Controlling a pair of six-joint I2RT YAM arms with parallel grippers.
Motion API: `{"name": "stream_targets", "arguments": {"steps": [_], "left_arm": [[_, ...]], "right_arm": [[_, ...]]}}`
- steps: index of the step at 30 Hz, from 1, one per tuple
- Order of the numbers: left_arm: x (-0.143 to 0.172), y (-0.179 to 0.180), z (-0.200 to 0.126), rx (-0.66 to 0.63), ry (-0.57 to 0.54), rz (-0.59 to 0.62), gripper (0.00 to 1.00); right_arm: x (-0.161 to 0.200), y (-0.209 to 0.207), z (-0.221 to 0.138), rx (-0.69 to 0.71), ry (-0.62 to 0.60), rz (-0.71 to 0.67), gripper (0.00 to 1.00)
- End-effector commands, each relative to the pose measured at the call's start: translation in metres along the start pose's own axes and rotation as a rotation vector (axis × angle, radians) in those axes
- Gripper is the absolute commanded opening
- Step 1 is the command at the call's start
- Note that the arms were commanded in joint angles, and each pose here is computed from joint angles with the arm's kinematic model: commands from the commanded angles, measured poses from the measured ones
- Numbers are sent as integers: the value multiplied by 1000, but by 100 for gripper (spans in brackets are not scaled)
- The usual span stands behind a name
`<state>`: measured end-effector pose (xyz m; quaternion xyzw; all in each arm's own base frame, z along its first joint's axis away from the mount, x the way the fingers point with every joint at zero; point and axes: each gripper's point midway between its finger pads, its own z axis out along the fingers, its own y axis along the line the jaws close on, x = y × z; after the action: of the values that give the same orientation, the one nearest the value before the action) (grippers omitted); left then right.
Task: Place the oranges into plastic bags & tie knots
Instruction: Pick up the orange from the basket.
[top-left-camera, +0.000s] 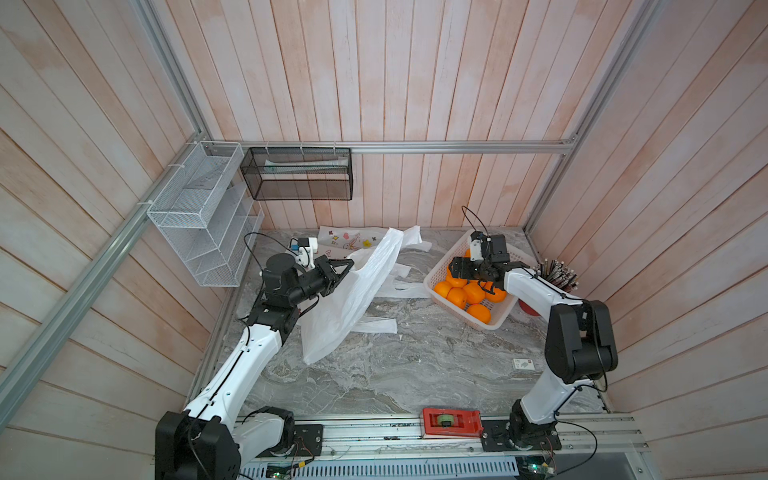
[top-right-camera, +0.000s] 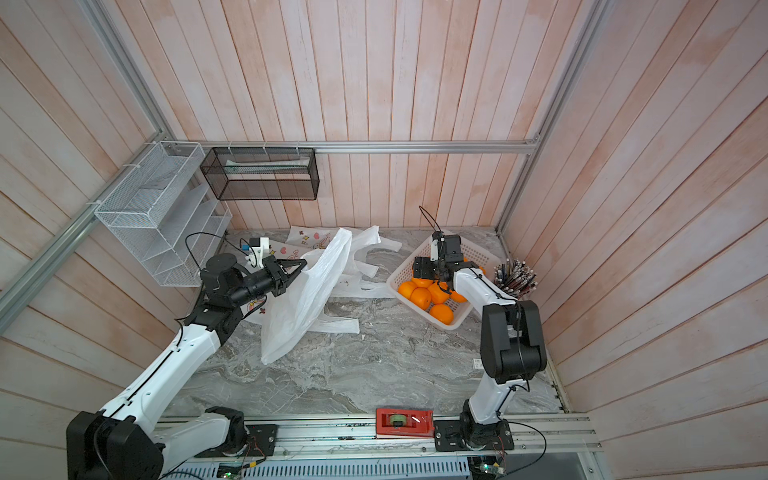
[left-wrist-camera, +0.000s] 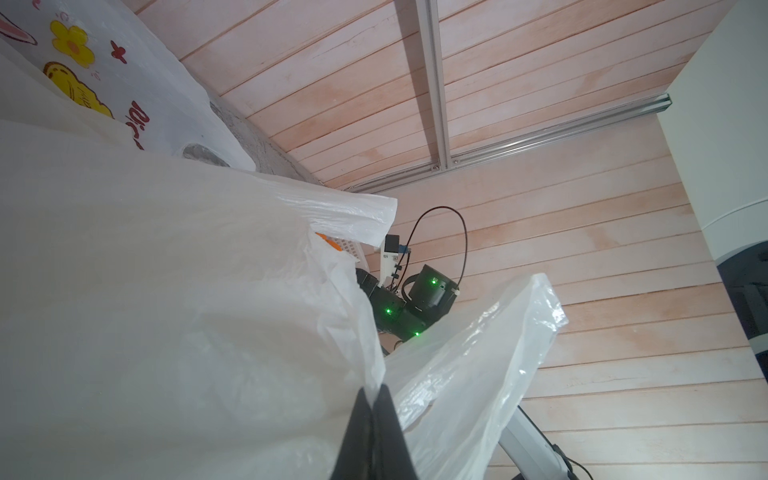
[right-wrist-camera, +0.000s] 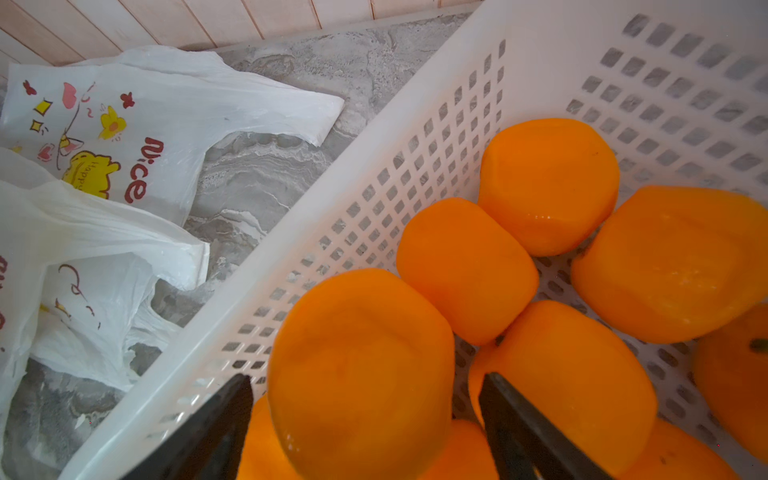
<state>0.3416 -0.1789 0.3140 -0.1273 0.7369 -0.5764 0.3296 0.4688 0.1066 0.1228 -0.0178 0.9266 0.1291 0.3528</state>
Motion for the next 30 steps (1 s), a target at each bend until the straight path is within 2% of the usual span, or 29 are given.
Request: {"name": "stream_targets", "arguments": {"steps": [1, 7, 11, 15, 19, 24, 30], "left_arm": [[2, -2, 1, 20, 7, 10, 0], [5, -2, 3, 20, 13, 9, 0], [6, -2, 5, 21, 17, 6, 0], [8, -3, 7, 26, 24, 8, 0], [11, -4, 11, 33, 35, 12, 0], [15, -5, 14, 40, 46, 14, 0], [21, -7, 16, 52, 67, 20, 0]], "right_arm": [[-5, 0, 8, 11, 1, -8, 81], [0, 0, 16, 4, 21, -13, 64], [-4, 5, 4, -15, 4, -15, 51], [-9, 13, -24, -44, -45, -9, 50], [-9, 36, -61, -146, -90, 20, 49], [-2, 87, -109, -354, -170, 58, 47], [-16, 149, -143, -546, -246, 39, 47]]}}
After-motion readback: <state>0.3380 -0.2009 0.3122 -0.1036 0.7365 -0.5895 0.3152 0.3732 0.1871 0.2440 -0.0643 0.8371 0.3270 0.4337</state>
